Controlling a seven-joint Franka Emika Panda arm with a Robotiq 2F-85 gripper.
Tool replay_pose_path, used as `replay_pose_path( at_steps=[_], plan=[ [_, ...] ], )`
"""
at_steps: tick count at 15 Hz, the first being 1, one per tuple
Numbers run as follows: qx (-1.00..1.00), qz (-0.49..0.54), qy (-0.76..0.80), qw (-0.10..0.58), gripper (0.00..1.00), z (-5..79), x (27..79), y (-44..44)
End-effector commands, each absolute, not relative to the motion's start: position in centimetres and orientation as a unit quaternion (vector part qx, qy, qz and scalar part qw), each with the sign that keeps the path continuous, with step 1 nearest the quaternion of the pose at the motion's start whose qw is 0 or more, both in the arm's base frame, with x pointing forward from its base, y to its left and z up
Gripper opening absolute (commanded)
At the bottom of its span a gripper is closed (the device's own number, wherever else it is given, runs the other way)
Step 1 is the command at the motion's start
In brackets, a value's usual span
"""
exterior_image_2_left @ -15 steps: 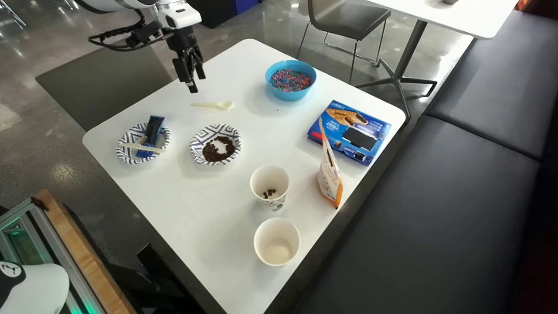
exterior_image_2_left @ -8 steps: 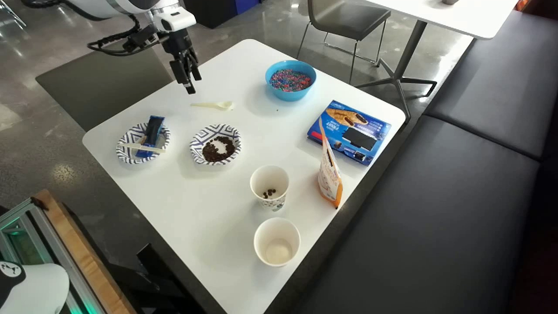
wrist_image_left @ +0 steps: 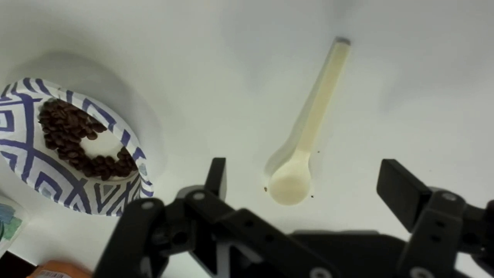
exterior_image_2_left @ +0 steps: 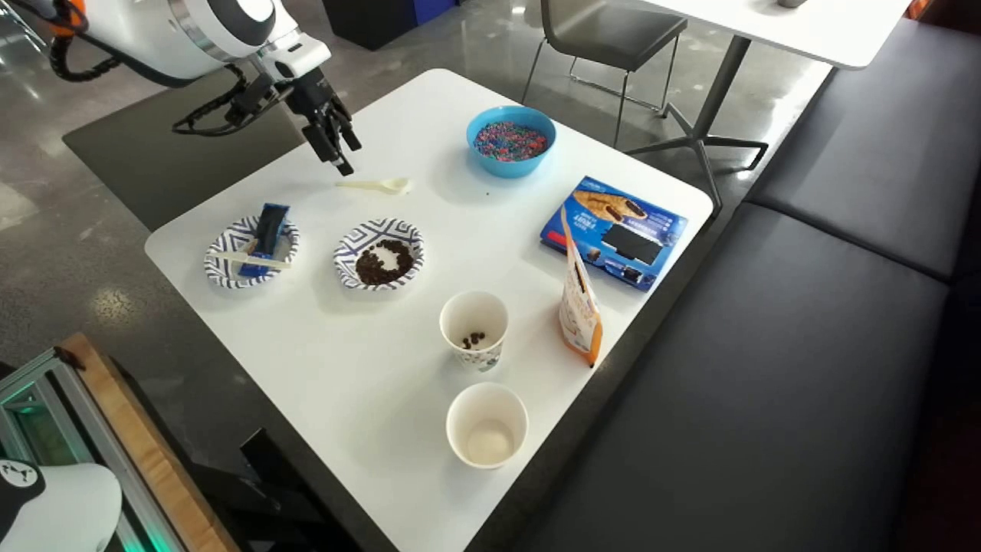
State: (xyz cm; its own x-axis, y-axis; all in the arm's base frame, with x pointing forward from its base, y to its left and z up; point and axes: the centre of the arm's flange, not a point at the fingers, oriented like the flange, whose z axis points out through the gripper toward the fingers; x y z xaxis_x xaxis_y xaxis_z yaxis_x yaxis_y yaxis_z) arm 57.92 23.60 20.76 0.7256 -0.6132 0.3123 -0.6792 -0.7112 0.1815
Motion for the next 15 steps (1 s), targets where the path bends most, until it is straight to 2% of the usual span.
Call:
replay_pose_path(
  at_steps=[1,3,4,5,12,15],
  plan=[
    [0.905,0.141,-0.376,0.140,1.00,18.6,56.3,23.2],
    [0.900,0.149,-0.387,0.137,1.00,17.9,56.0,22.9],
    [0.895,0.160,-0.391,0.142,0.75,17.5,55.9,22.7],
    [0.895,0.166,-0.391,0.137,0.74,17.3,55.8,22.5],
    [0.888,0.205,-0.393,0.122,0.19,15.8,56.0,21.9],
    [0.888,0.215,-0.390,0.117,0.16,15.6,56.0,22.0]
  ],
)
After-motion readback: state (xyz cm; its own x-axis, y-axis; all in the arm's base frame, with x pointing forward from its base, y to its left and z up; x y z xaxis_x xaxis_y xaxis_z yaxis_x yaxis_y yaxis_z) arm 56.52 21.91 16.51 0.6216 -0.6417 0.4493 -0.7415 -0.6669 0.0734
